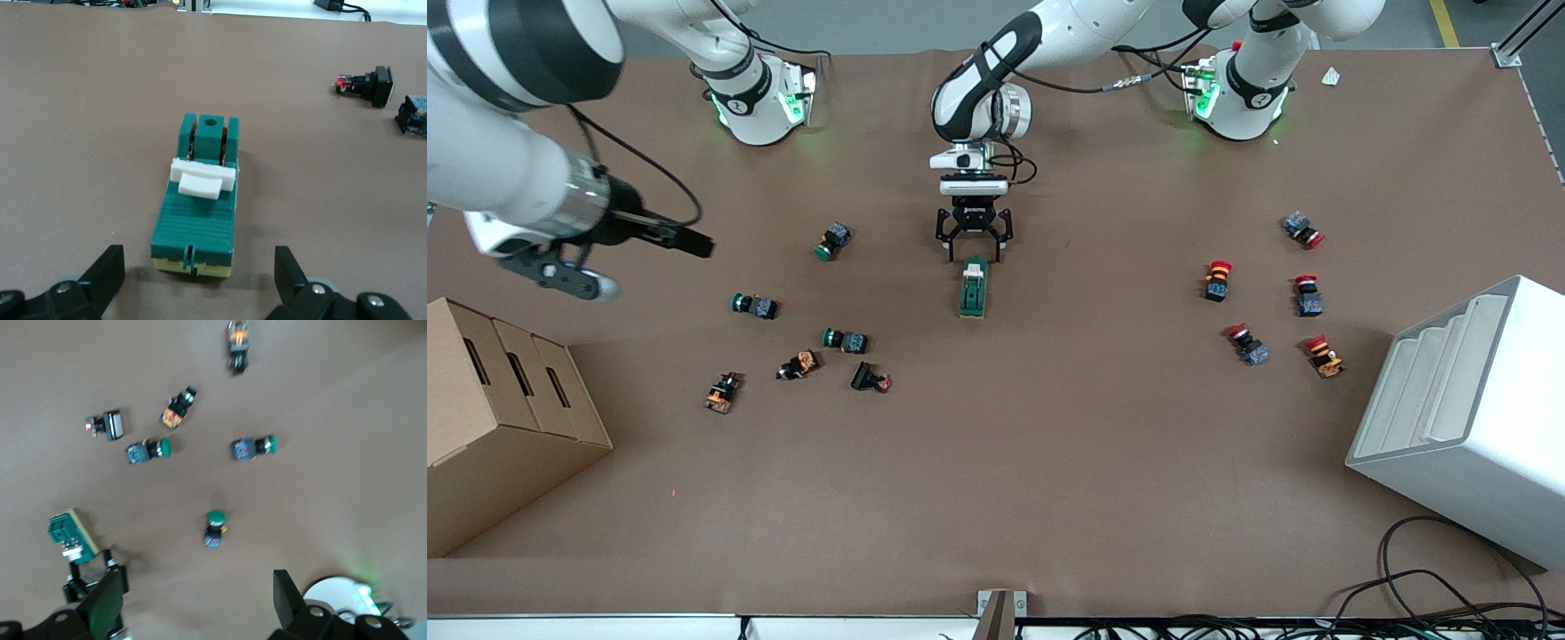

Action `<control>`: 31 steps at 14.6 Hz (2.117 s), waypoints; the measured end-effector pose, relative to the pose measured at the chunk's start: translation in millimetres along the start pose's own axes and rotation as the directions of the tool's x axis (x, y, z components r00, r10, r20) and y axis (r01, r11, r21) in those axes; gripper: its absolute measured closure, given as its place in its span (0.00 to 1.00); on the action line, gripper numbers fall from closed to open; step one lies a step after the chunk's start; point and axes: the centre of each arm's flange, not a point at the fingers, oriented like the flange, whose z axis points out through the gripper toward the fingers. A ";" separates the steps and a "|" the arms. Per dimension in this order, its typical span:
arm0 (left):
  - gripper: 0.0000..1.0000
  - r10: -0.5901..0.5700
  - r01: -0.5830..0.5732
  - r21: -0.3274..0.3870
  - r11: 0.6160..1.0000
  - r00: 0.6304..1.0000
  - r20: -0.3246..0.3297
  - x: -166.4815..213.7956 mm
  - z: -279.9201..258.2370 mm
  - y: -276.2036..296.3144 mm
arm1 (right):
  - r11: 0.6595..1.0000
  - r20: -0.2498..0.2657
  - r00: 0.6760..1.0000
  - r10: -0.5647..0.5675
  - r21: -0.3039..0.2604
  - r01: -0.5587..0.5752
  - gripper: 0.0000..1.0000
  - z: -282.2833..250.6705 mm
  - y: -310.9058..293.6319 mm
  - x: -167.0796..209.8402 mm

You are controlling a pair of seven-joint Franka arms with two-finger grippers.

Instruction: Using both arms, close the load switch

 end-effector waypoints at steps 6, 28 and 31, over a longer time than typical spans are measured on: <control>0.00 0.014 -0.014 -0.004 1.000 1.000 -0.011 -2.5 0.8 -0.9 | 0.979 0.025 0.994 0.104 0.172 -0.107 0.00 108.7 -85.7 -37.8; 0.00 0.043 -0.043 0.004 0.999 0.999 -0.024 -5.7 1.6 -2.0 | 0.934 -0.128 0.989 0.079 0.357 -0.028 0.00 360.3 -230.7 -159.4; 0.00 0.043 -0.043 0.004 0.999 0.999 -0.024 -5.7 1.6 -2.0 | 0.934 -0.132 0.988 0.082 0.356 -0.030 0.00 378.5 -234.5 -168.7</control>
